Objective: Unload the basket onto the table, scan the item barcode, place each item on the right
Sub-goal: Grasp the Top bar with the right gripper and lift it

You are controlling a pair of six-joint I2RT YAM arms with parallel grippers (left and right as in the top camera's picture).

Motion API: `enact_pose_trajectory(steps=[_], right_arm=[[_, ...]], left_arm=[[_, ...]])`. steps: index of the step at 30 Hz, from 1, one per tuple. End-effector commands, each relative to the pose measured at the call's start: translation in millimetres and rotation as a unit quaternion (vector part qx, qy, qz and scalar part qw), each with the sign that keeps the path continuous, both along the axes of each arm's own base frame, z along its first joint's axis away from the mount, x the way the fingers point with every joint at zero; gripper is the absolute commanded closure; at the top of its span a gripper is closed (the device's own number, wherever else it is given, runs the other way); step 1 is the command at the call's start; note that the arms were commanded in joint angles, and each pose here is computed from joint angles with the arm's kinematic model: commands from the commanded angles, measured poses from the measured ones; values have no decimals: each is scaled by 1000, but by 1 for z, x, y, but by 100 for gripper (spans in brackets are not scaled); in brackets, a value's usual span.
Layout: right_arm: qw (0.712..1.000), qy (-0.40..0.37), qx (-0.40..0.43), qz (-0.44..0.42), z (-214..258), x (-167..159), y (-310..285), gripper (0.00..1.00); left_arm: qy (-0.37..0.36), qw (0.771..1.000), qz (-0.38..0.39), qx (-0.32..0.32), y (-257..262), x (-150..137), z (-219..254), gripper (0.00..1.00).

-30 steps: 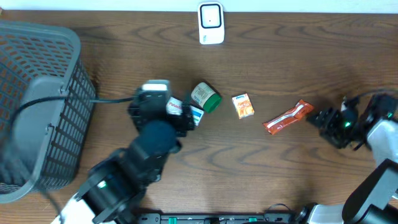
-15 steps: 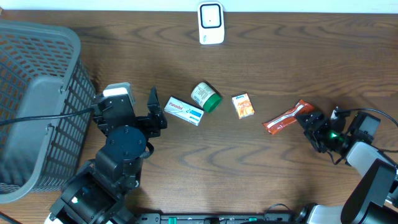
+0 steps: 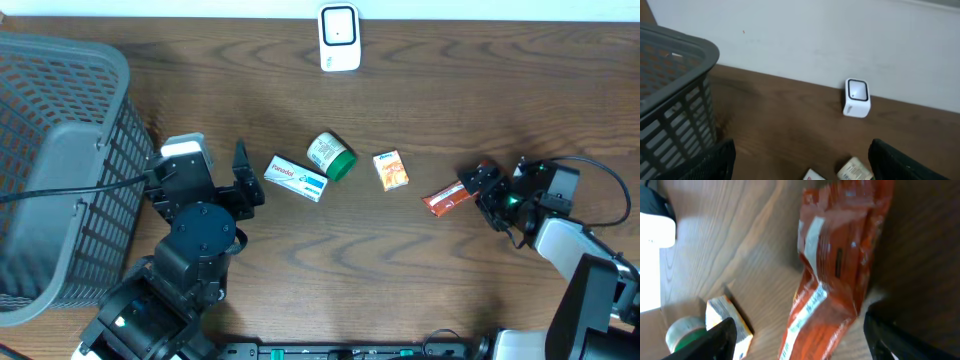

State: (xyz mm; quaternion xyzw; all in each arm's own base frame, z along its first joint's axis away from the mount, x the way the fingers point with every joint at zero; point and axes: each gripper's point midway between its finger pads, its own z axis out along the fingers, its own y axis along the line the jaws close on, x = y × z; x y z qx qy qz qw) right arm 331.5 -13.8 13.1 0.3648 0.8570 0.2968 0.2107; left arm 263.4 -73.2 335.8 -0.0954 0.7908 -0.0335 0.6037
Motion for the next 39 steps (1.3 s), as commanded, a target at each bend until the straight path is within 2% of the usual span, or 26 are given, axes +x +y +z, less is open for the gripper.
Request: enact_pose_trajectory(steps=[1, 2, 5, 6, 7, 12, 16, 22, 26, 31, 35, 36, 37, 38, 39], right_arm=[[990, 128, -33, -55, -68, -44, -11, 26], [989, 131, -34, -56, -74, -44, -12, 36], [986, 147, -40, -73, -88, -46, -17, 84], [986, 144, -42, -73, -90, -44, -18, 94], [987, 139, -43, -73, -90, -42, -18, 99], [998, 46, -20, -27, -62, -10, -7, 99], [1000, -8, 14, -23, -26, 9, 1, 98], [989, -143, 45, 0, 76, 26, 14, 98], [975, -221, 32, -2, 150, 9, 20, 98], [966, -250, 55, 19, 183, -13, 36, 99], [982, -182, 58, 5, 153, -25, 35, 99], [986, -159, 50, -1, 142, -29, 33, 92], [990, -132, 38, -8, 128, -32, 29, 64], [994, -104, 28, -13, 112, -35, 25, 31], [995, -92, 30, -16, 106, -35, 25, 19]], left_arm=[[1, 1000, 14, 13, 8, -2, 1, 14], [5, 1000, 14, 16, 9, -3, -1, 14], [12, 1000, 14, 22, 10, -4, -4, 14], [12, 1000, 14, 23, 10, -5, -4, 14], [12, 1000, 14, 23, 11, -6, -4, 14], [7, 1000, 14, 18, 14, -10, -1, 14], [8, 1000, 14, 19, 16, -11, -1, 14], [12, 1000, 13, 23, 16, -12, -4, 14], [17, 999, 13, 27, 17, -13, -6, 14], [21, 999, 13, 30, 17, -13, -8, 14], [35, 998, 13, 42, 20, -16, -14, 14], [39, 998, 13, 45, 20, -16, -16, 14], [41, 998, 13, 47, 20, -17, -17, 14], [42, 998, 13, 48, 21, -17, -18, 14], [42, 998, 13, 48, 21, -17, -17, 14]])
